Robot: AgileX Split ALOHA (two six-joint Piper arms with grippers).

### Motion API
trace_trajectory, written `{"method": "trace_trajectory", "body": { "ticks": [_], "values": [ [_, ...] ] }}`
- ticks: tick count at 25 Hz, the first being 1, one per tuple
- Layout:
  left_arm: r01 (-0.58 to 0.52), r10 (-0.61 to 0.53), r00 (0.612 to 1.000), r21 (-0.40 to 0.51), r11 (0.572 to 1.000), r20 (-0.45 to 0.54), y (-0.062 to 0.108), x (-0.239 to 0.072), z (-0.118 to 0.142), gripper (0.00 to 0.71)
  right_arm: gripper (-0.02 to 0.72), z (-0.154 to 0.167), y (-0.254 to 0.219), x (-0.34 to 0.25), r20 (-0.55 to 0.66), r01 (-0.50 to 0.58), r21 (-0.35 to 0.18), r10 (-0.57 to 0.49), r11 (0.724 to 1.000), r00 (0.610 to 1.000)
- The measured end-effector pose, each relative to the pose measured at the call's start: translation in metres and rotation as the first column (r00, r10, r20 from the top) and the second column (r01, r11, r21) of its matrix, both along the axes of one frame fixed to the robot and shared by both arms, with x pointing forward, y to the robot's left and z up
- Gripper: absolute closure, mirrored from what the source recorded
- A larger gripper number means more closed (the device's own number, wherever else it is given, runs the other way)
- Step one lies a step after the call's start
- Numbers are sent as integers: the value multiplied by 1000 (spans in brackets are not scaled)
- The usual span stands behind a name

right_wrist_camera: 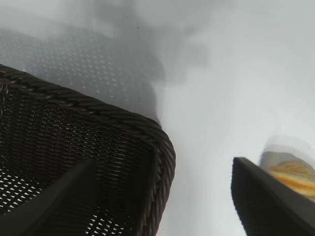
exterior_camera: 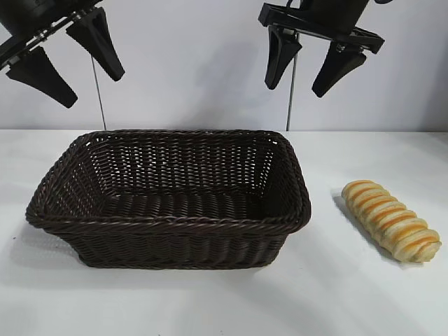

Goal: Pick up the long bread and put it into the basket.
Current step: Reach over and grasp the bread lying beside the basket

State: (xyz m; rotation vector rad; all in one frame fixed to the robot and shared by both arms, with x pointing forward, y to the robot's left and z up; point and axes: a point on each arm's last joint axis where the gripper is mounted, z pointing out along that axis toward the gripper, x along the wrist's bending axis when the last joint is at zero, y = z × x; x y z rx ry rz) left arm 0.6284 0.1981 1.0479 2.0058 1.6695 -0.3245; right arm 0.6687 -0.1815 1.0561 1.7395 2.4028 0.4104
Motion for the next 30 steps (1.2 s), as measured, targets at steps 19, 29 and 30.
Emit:
{"method": "trace_trajectory", "body": {
  "ticks": [19,29,30],
  "values": [
    [-14,14,1000,-1,1000,23,0,2,0,168,155,-81,-94,-19,-273,168,-127,-198,978,942],
    [-21,21,999,-2,1000,34,0,4,1,168,155,-81,-88,-18,-266,134,-66,-147,989,953],
    [-22,22,999,-2,1000,35,0,4,1,168,155,-81,-88,-18,-266,125,-61,-137,990,954]
  ]
}}
